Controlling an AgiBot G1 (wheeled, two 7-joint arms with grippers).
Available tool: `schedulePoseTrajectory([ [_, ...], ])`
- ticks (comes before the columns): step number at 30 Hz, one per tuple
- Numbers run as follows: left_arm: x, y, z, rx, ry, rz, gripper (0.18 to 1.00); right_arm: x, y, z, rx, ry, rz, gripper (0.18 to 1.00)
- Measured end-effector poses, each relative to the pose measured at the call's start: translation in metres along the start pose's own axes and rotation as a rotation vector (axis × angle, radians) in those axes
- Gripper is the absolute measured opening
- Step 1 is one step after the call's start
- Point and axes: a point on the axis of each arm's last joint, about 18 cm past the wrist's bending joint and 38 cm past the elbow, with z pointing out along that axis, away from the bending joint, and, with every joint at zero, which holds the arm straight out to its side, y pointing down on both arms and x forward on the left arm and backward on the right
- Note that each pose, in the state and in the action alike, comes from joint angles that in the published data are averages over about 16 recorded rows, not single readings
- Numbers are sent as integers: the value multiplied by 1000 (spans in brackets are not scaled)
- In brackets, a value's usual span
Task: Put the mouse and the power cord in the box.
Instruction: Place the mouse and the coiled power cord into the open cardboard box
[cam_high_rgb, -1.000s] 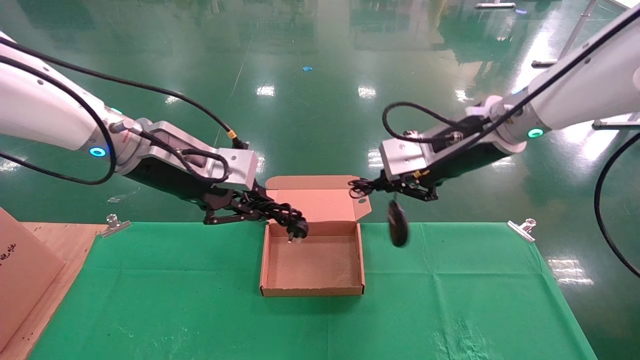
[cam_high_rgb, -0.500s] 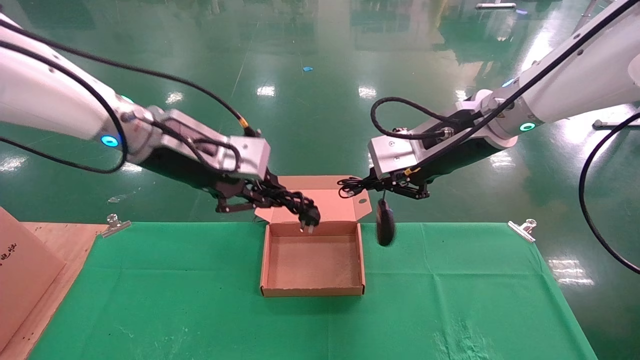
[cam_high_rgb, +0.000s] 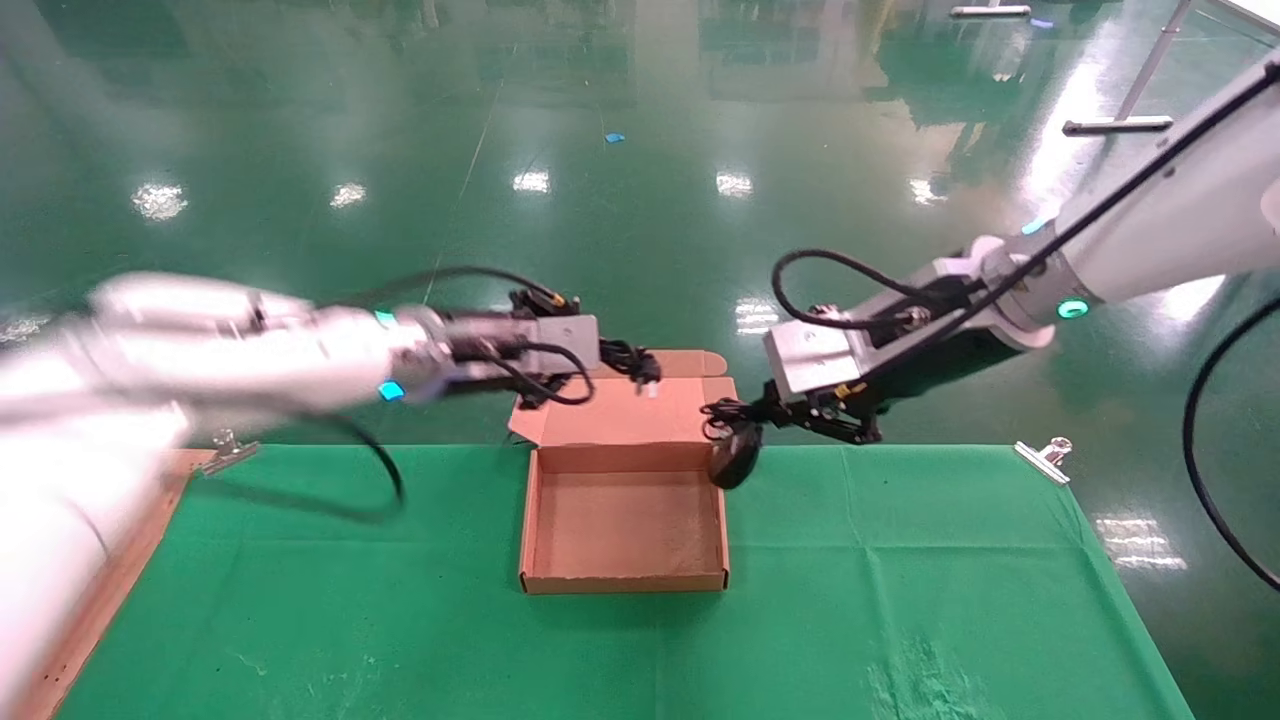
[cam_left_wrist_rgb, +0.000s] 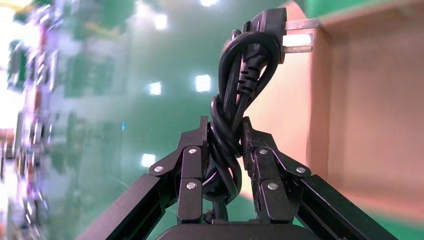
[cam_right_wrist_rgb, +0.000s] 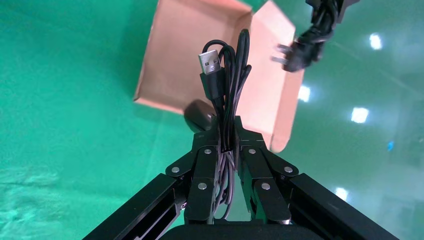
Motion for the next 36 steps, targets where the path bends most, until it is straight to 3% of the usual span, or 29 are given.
schedulePoseTrajectory([
  [7, 60, -3, 27, 6, -37, -82, 310, -16, 19, 8, -14, -11, 39, 222],
  [18, 126, -4, 45, -14, 44, -103, 309, -35, 45, 15, -47, -5, 87, 222],
  [26, 146, -6, 50, -13, 81, -107, 309, -37, 51, 16, -51, 9, 100, 222],
  [36, 150, -6, 51, -7, 89, -110, 326, -30, 41, 9, -20, 9, 86, 221],
])
